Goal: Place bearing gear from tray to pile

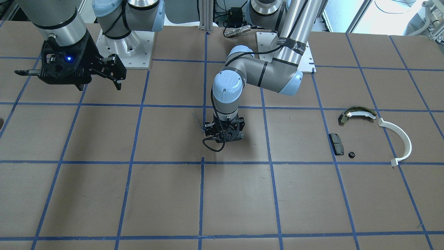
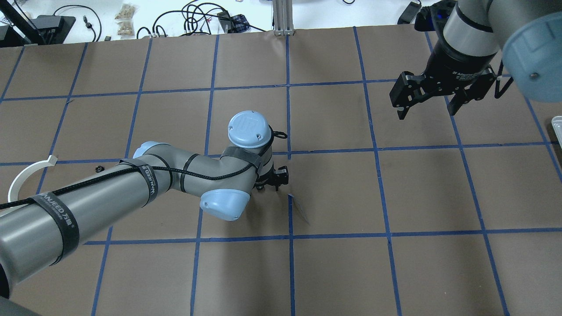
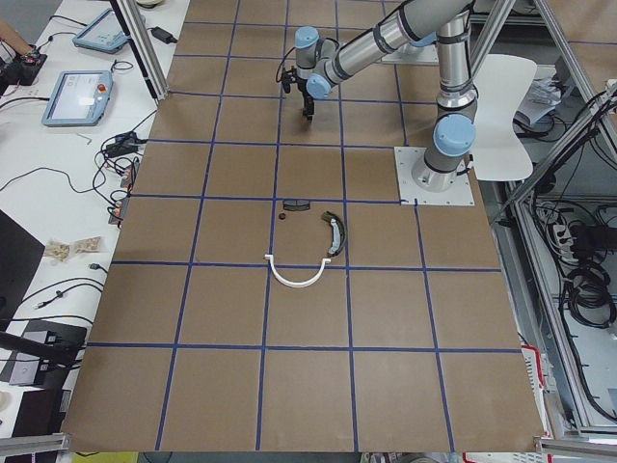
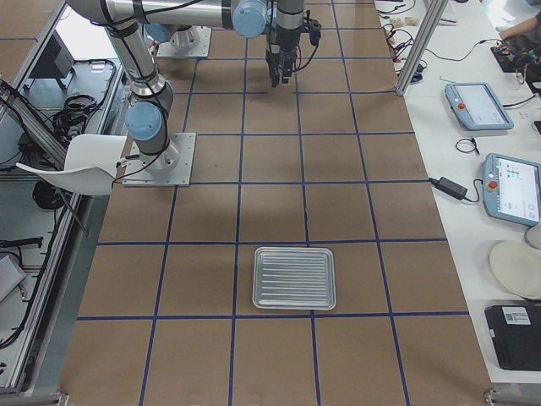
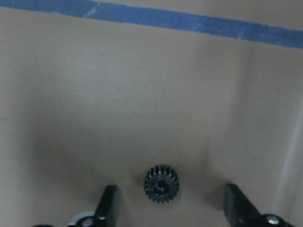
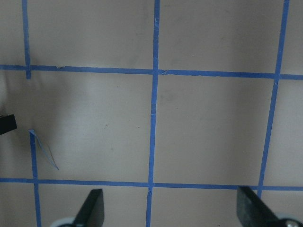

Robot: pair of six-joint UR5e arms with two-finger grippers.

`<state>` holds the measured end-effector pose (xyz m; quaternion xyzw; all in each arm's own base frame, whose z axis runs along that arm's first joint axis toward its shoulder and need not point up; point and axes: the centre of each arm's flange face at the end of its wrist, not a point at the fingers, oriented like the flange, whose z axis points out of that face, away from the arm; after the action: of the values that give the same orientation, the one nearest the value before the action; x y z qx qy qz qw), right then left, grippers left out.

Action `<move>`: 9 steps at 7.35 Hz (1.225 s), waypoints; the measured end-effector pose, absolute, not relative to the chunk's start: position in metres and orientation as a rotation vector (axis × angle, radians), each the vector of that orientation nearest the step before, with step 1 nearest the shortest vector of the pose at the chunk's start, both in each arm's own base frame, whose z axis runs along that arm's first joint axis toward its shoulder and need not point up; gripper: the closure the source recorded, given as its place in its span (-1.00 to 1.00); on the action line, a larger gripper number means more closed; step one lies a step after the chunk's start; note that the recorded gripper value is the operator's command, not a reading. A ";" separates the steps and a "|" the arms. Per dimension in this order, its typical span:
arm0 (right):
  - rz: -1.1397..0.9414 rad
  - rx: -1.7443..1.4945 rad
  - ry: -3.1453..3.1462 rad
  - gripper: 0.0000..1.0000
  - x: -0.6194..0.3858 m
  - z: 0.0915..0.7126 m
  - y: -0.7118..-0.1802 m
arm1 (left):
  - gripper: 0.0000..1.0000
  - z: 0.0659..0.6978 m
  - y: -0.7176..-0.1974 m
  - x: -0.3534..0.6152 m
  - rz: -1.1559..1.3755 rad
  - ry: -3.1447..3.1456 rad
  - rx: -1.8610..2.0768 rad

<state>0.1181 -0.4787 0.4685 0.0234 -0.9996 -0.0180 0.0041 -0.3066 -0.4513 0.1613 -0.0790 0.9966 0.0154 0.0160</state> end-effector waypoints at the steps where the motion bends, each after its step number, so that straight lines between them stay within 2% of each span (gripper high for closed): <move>1: -0.057 0.074 -3.131 -1.00 0.118 0.468 -0.479 | 1.00 0.162 -0.453 -0.307 0.044 3.101 -0.246; 6: -0.059 0.074 -3.132 -1.00 0.118 0.468 -0.479 | 1.00 0.191 -0.491 -0.254 -0.012 3.112 -0.295; 9: -0.065 0.075 -3.131 -1.00 0.118 0.467 -0.479 | 1.00 0.216 -0.525 -0.107 0.118 3.101 -0.061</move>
<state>0.1177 -0.4790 0.4670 0.0240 -0.9995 -0.0207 0.0046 -0.1067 -0.5248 0.2162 -0.0197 0.9989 0.0379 0.0190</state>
